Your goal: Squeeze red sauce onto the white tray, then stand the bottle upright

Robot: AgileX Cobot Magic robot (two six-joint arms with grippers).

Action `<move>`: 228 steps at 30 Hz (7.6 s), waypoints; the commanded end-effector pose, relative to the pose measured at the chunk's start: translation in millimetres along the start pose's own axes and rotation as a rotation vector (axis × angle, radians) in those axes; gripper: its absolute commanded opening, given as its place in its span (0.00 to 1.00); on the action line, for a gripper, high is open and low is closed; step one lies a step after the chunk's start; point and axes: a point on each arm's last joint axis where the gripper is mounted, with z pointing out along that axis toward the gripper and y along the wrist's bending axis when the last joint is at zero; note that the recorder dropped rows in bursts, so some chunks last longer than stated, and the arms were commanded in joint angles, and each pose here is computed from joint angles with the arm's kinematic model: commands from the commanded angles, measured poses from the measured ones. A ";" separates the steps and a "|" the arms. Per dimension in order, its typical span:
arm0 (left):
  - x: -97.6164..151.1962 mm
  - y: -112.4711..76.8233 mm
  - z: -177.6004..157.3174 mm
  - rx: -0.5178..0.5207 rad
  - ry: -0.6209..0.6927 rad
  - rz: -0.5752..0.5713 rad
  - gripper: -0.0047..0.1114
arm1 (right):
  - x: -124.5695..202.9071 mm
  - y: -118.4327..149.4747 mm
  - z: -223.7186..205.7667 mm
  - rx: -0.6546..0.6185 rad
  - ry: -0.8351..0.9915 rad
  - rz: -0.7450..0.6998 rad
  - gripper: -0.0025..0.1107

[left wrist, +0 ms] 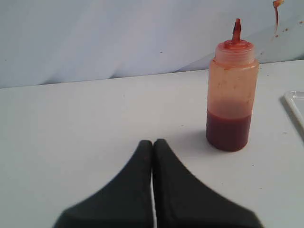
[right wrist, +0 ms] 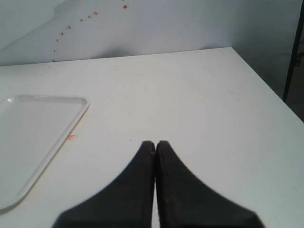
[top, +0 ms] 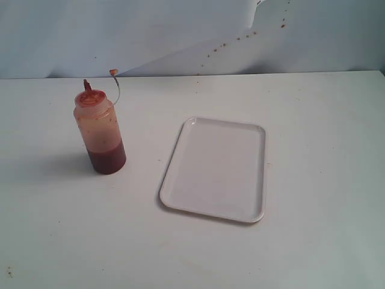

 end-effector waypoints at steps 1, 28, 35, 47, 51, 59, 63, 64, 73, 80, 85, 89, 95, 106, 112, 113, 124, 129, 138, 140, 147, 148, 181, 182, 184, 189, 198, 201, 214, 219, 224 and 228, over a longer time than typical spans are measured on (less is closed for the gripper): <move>1.1 -0.7 0.3 0.009 -0.002 -0.005 0.04 | 0.9 -0.3 0.6 0.006 0.005 0.004 0.02; -28.5 2.8 -4.8 0.006 -0.335 -0.214 0.04 | 0.9 -0.3 0.6 0.006 0.005 0.004 0.02; -77.0 7.5 -26.0 0.064 -0.898 -0.313 0.04 | 0.9 -0.3 0.6 0.006 0.005 0.004 0.02; 10.7 -31.8 201.7 0.366 0.230 0.035 0.04 | 0.9 -0.3 0.6 0.006 0.005 0.004 0.02; 31.5 -34.5 211.1 0.394 0.301 0.064 0.04 | 0.9 -0.3 0.6 0.006 0.005 0.004 0.02; 52.3 -37.8 216.6 0.436 0.317 0.153 0.04 | 0.9 -0.3 0.6 0.006 0.005 0.004 0.02; 57.5 -39.8 218.6 0.451 0.293 0.149 0.04 | 0.9 -0.3 0.6 0.006 0.005 0.004 0.02; 58.9 -40.5 219.3 0.454 0.284 0.142 0.04 | 0.9 -0.3 0.6 0.006 0.005 0.004 0.02; 67.8 -43.0 221.4 0.473 0.259 0.142 0.04 | 0.9 -0.3 0.6 0.006 0.005 0.004 0.02; 68.9 -43.3 221.5 0.477 0.254 0.161 0.04 | 0.9 -0.3 0.6 0.006 0.005 0.004 0.02; 68.9 -43.0 221.7 0.474 0.254 0.161 0.11 | 0.9 -0.3 0.6 0.006 0.005 0.004 0.02; 69.5 -38.2 223.7 0.412 0.269 0.135 0.48 | 0.9 -0.3 0.6 0.006 0.005 0.004 0.02; 61.6 -40.9 224.7 0.430 0.185 0.090 0.93 | 0.9 -0.3 0.6 0.006 0.005 0.004 0.02; 54.4 -50.1 221.2 0.539 0.095 0.107 0.93 | 0.9 -0.3 0.6 0.006 0.005 0.004 0.02; 66.3 -48.9 239.4 0.531 0.177 0.138 0.93 | 0.9 -0.3 0.6 0.006 0.005 0.004 0.02; 69.1 -48.7 244.5 0.529 0.191 0.144 0.93 | 0.9 -0.3 0.6 0.006 0.005 0.004 0.02; 83.4 -51.3 278.8 0.546 0.174 0.155 0.93 | 0.9 -0.3 0.6 0.006 0.005 0.004 0.02; 79.1 -54.3 297.0 0.582 0.121 0.190 0.93 | 0.9 -0.3 0.6 0.006 0.005 0.004 0.02; 78.5 -55.5 318.0 0.587 0.095 0.151 0.93 | 0.9 -0.3 0.6 0.006 0.005 0.004 0.02; 83.7 -56.0 318.3 0.589 0.106 0.144 0.93 | 0.9 -0.3 0.6 0.006 0.005 0.004 0.02; 83.4 -57.0 318.2 0.596 0.075 0.129 0.93 | 0.9 -0.3 0.6 0.006 0.005 0.004 0.02; 82.5 -57.1 318.2 0.597 0.066 0.126 0.93 | 0.9 -0.3 0.6 0.006 0.005 0.004 0.02; 83.2 -58.0 317.5 0.609 0.074 0.125 0.05 | 0.9 -0.3 0.6 0.006 0.005 0.004 0.02; 83.2 -58.0 317.5 0.609 0.074 0.125 0.05 | 0.9 -0.3 0.6 0.006 0.005 0.004 0.02; 83.2 -58.0 317.5 0.609 0.074 0.125 0.05 | 0.9 -0.3 0.6 0.006 0.005 0.004 0.02; 83.2 -58.0 317.5 0.609 0.074 0.125 0.05 | 0.9 -0.3 0.6 0.006 0.005 0.004 0.02; 83.2 -58.0 317.5 0.609 0.074 0.125 0.05 | 0.9 -0.3 0.6 0.006 0.005 0.004 0.02; 83.2 -58.0 317.5 0.609 0.074 0.125 0.05 | 0.9 -0.3 0.6 0.006 0.005 0.004 0.02; 82.8 -58.8 317.0 0.619 0.069 0.128 0.05 | 0.9 -0.3 0.6 0.006 0.005 0.004 0.02; 82.9 -59.0 316.8 0.622 0.068 0.129 0.05 | 0.9 -0.3 0.6 0.006 0.005 0.004 0.02; 81.5 -61.6 315.0 0.657 0.048 0.137 0.05 | 0.9 -0.3 0.6 0.006 0.005 0.004 0.02; 76.5 -63.2 314.2 0.674 -0.007 0.121 0.05 | 0.9 -0.3 0.6 0.006 0.005 0.004 0.02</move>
